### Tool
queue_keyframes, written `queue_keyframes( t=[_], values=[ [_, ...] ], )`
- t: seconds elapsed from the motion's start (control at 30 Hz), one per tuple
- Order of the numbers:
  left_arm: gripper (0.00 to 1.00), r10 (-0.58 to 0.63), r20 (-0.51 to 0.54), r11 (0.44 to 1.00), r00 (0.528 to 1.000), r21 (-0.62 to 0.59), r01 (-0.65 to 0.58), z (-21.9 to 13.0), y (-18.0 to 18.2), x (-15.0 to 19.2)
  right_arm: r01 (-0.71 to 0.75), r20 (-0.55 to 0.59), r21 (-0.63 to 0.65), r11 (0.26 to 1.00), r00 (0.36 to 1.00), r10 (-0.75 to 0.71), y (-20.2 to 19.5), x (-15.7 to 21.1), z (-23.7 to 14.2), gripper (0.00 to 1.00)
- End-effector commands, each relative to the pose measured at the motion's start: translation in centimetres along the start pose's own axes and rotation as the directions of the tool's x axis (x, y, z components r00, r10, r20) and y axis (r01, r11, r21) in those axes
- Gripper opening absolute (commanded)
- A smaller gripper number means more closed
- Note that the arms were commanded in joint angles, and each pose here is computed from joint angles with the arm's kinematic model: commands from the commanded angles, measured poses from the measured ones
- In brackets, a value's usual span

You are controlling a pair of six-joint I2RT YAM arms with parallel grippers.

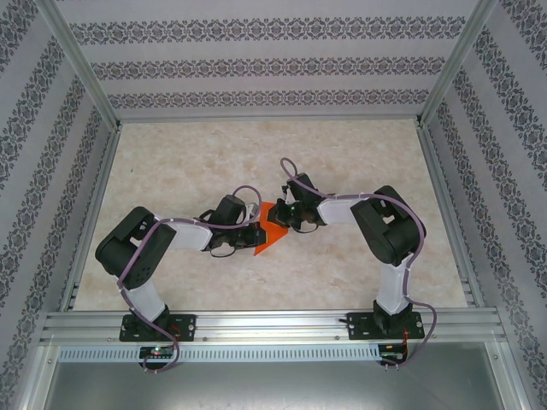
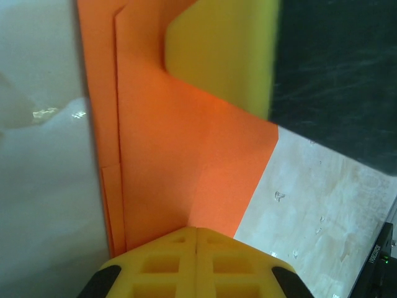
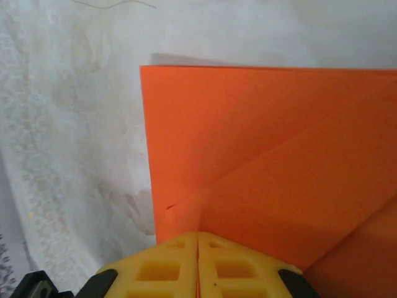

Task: Fold a paper plane with a square sheet of paper (pick it up from the middle)
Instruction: Fourth fold the wing at the center of the table.

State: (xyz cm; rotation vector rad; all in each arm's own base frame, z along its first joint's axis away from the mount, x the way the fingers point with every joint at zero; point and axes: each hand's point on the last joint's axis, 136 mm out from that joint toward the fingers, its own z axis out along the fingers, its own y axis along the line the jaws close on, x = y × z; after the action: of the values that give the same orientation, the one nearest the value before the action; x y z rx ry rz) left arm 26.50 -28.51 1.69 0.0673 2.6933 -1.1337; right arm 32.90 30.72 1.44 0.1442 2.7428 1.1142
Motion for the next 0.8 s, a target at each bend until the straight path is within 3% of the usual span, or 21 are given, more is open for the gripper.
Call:
queue_keyframes(
  t=[0.0,0.13,0.3,0.53,0.77],
  values=[
    [0.00,-0.120,-0.145,0.975,0.982,-0.203,0.089,0.1,6.0,5.1,-0.019,0.018,0.054,0.998,1.000,0.018,-1.6,-0.1,0.3,0.08],
    [0.00,-0.121,-0.146,0.975,0.982,-0.204,0.090,0.1,6.0,5.2,-0.030,0.059,0.163,0.986,0.998,0.021,-4.4,-0.8,-0.7,0.08],
    [0.00,-0.118,-0.157,0.974,0.980,-0.211,0.084,0.0,6.3,5.6,-0.059,0.084,0.085,0.995,0.995,0.052,-4.9,-3.3,-1.4,0.09],
    [0.00,-0.121,-0.165,0.971,0.979,-0.224,0.082,-0.2,6.9,6.1,-0.105,0.114,0.210,0.972,0.990,0.082,-6.5,-6.0,-3.2,0.10],
    [0.00,-0.115,-0.166,0.974,0.979,-0.213,0.079,-0.1,6.5,5.9,-0.038,0.178,0.088,0.995,0.984,0.021,-2.4,-7.1,-5.5,0.13]
  ],
)
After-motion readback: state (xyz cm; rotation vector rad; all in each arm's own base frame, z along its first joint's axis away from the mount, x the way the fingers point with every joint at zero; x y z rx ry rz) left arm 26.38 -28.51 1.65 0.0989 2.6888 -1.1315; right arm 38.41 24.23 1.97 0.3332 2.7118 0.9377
